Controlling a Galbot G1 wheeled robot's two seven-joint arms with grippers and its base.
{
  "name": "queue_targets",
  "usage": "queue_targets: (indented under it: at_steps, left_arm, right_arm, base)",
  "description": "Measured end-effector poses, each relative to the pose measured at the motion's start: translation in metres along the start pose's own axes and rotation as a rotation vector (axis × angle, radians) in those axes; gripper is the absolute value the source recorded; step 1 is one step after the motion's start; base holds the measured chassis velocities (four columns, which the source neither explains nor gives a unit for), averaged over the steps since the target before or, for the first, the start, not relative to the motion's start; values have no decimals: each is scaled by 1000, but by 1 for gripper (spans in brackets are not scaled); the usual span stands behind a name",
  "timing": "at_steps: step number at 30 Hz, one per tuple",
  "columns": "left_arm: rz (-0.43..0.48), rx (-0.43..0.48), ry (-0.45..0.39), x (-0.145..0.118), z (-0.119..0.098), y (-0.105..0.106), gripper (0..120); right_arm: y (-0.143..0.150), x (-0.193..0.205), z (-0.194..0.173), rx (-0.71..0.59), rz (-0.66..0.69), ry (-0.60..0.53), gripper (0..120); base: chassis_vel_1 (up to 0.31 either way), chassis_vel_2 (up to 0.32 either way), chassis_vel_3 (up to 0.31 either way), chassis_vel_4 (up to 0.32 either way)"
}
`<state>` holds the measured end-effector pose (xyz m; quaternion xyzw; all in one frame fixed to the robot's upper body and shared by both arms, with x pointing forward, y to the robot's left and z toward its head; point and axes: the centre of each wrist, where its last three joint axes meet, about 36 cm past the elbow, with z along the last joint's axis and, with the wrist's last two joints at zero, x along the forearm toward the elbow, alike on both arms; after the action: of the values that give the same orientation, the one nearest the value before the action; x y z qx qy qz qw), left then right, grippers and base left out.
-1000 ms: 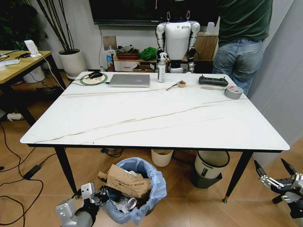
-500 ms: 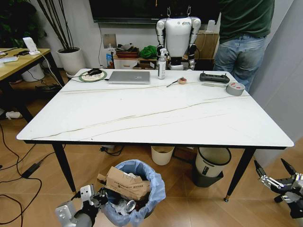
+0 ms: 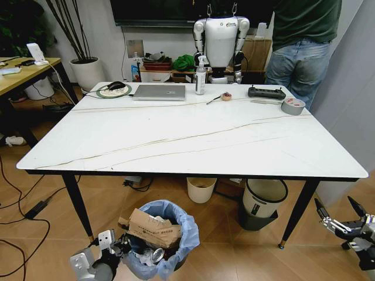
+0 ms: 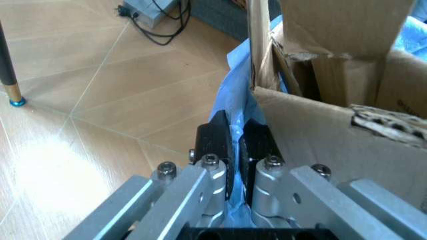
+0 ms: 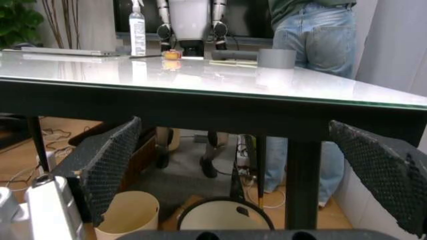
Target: Pick up the trash bin and place the trash from the table into it.
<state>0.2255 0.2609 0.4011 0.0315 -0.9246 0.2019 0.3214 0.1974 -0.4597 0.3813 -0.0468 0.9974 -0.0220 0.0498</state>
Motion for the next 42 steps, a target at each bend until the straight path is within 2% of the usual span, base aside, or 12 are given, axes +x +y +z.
queue_targets:
  at_steps: [14, 42]
  left_arm:
    - [-21, 8, 4, -24, 6, 13, 0]
    - [-31, 9, 5, -34, 7, 20, 0]
  right_arm:
    - [0, 0, 0, 0, 0, 0, 100]
    - [0, 0, 0, 0, 0, 0, 100]
  base:
    - [0, 0, 0, 0]
    - [0, 0, 0, 0]
